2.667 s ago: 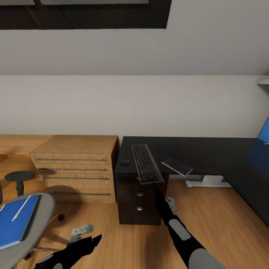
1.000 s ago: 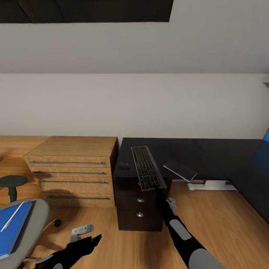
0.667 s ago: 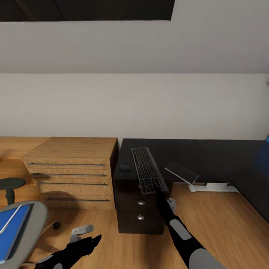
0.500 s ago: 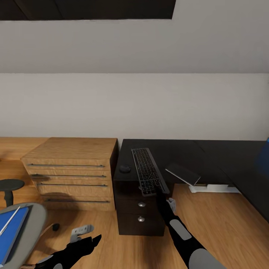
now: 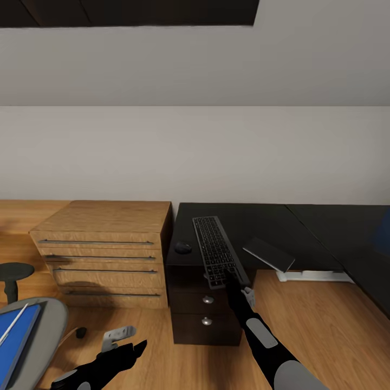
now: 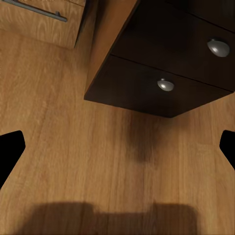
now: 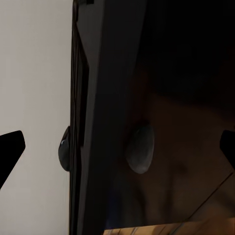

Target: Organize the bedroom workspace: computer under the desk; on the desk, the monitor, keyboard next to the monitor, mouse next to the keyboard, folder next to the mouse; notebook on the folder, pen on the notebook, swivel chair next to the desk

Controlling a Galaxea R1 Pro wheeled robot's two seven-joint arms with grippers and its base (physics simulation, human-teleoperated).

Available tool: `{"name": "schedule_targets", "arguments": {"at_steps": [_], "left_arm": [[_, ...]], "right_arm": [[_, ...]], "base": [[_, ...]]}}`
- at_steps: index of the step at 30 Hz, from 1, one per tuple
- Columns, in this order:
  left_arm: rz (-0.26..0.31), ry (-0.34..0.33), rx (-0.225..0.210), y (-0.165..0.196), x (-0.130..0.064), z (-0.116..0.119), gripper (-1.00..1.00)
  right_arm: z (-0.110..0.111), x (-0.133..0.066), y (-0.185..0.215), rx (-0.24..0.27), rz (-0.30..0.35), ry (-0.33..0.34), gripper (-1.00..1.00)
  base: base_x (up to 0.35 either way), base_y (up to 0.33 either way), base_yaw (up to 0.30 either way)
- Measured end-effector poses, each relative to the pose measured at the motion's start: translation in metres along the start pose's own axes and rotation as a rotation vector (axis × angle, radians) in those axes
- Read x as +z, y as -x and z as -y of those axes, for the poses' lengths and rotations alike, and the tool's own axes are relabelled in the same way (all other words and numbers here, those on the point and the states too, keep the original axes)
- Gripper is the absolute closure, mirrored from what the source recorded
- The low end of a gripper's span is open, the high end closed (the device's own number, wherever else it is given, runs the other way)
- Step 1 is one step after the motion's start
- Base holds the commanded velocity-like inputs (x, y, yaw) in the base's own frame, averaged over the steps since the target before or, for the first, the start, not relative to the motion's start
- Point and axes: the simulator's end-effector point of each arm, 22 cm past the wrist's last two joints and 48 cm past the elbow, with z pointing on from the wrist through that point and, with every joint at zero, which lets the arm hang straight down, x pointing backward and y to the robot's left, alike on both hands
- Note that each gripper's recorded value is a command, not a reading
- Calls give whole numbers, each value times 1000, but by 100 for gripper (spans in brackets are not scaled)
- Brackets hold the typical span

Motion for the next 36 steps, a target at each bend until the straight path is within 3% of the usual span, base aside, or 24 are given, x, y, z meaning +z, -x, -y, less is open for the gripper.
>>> {"name": "schedule_targets", "arguments": {"at_steps": [9, 10, 23, 31, 34, 36], "left_arm": [[-2, -1, 0, 0, 0, 0, -100], [-2, 0, 0, 0, 0, 0, -100], [-2, -1, -1, 0, 0, 0, -100], [-1, 5, 4, 10, -9, 5, -100], [13, 58, 34, 16, -13, -4, -100], [63, 127, 44, 29, -16, -13, -100]], "right_arm": [[1, 0, 0, -4, -1, -2, -100], [1, 0, 0, -5, -2, -2, 100], [-2, 0, 0, -7, -3, 7, 100], [-21, -1, 2, -9, 0, 23, 100], [-39, 0, 5, -10, 6, 61, 100], [-54, 1, 8, -12, 12, 89, 100]], "base": [[11, 8, 0], [0, 0, 0], [0, 0, 0], [0, 0, 0], [0, 0, 0], [0, 0, 0]]}}
